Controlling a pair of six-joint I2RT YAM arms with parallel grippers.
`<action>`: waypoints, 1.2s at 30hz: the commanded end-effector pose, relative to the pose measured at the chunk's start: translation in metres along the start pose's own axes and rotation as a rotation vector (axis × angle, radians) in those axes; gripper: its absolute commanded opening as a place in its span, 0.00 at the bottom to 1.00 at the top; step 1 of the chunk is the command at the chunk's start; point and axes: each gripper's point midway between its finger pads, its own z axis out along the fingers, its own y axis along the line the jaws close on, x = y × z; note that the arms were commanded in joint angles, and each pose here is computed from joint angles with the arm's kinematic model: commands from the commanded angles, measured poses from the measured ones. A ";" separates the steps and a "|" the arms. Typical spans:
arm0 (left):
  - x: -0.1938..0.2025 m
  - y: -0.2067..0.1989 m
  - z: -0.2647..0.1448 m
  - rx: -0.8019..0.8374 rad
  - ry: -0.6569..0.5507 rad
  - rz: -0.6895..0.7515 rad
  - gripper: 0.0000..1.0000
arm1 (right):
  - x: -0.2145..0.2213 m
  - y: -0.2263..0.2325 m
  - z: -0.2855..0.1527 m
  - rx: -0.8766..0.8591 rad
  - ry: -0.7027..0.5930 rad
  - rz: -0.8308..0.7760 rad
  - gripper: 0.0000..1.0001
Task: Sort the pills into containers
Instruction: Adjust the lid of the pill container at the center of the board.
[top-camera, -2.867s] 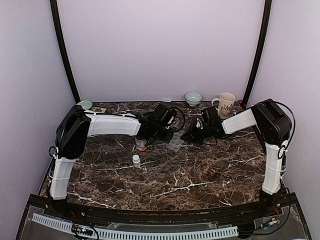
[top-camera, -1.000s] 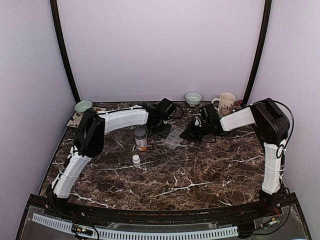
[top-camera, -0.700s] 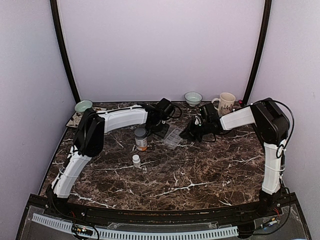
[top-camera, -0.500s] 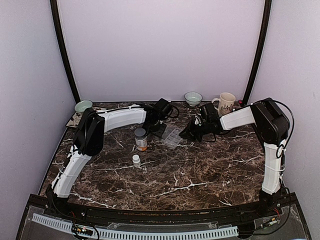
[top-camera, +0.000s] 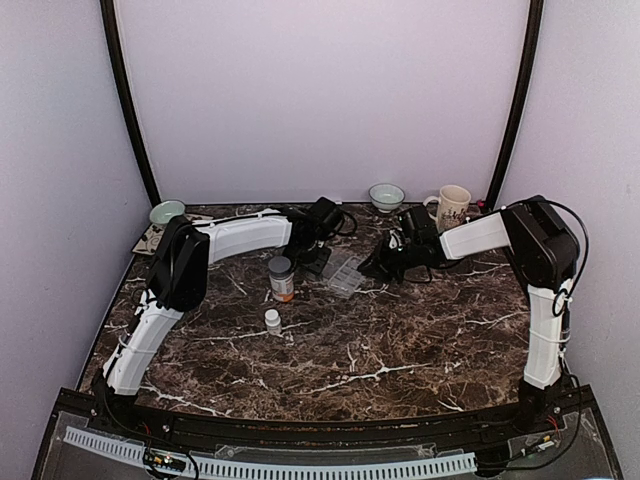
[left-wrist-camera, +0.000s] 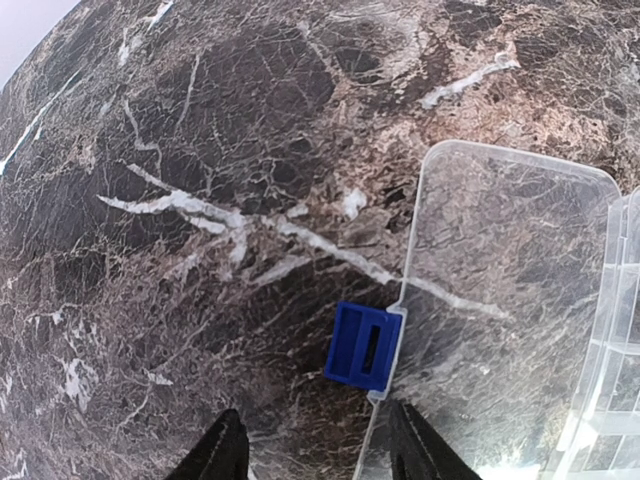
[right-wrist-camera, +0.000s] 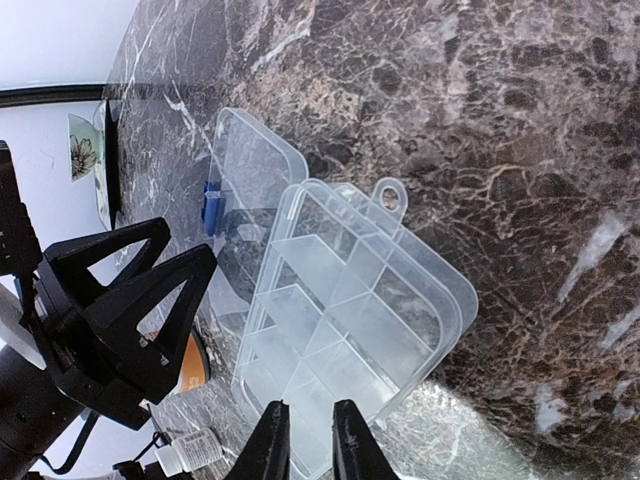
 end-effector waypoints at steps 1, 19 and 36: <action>0.002 0.001 -0.006 0.000 0.012 0.000 0.50 | -0.005 -0.017 -0.006 0.098 -0.026 -0.013 0.17; -0.028 0.004 -0.037 0.035 -0.082 -0.044 0.49 | -0.045 0.026 -0.049 0.217 -0.136 -0.303 0.25; -0.076 -0.004 -0.116 0.054 -0.289 -0.048 0.50 | -0.052 -0.012 -0.028 0.368 -0.085 -0.406 0.28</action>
